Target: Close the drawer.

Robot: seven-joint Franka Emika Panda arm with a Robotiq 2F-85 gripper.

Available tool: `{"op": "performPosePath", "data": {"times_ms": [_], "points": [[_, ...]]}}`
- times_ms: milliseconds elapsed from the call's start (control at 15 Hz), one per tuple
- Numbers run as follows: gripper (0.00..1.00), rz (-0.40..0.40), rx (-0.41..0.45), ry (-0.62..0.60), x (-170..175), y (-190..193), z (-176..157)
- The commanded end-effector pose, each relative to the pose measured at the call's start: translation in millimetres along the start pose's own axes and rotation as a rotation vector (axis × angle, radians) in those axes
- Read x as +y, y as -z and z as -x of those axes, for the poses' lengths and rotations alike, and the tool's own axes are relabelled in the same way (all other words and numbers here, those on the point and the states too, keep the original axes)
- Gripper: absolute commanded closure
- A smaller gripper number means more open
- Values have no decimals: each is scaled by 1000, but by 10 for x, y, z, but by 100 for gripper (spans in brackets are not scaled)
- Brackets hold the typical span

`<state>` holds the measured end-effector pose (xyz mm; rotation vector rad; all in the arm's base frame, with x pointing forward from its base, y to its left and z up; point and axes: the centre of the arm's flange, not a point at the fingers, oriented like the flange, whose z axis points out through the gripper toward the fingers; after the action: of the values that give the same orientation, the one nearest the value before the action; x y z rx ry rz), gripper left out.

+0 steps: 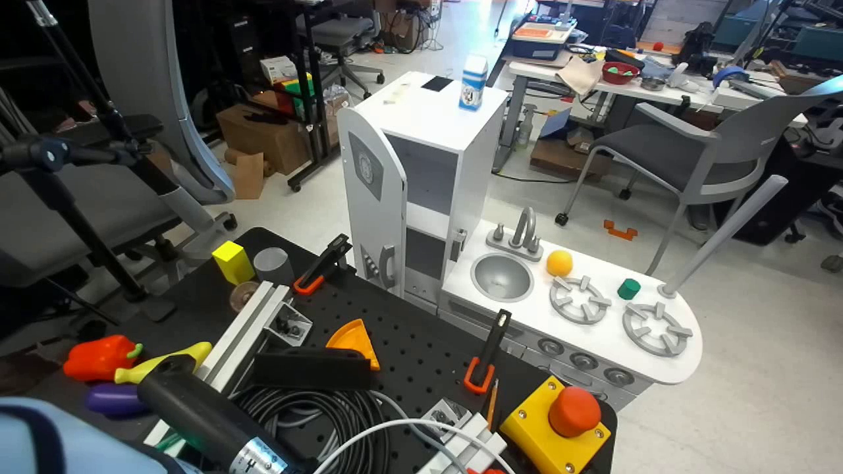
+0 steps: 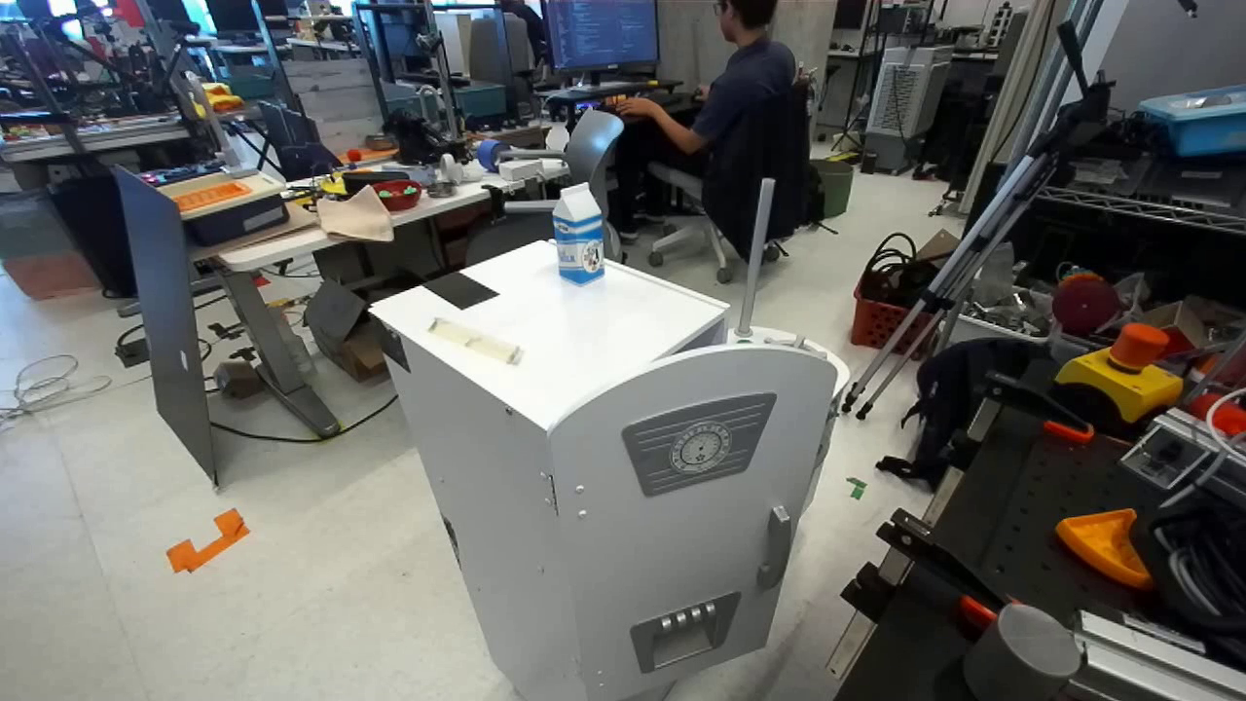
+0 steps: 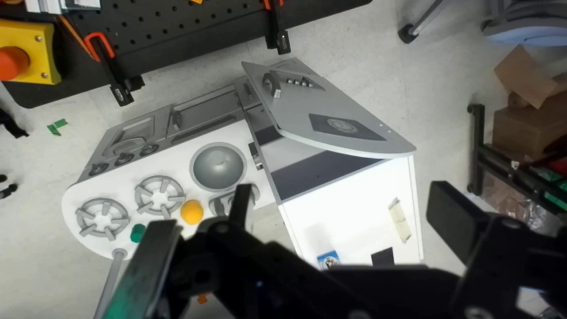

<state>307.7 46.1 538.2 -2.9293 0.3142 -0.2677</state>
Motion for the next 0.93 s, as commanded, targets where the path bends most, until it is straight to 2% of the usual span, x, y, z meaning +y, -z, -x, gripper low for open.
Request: {"op": "performPosePath", "data": {"times_ms": [0,400,600,867], "points": [[0,13,-64,4,-20,-393,-268],[0,38,-122,-50,-123,-1409,-703],[0,107,-195,-73,-196,-1968,-808],[0,191,-307,-95,-332,-2516,-842]]}}
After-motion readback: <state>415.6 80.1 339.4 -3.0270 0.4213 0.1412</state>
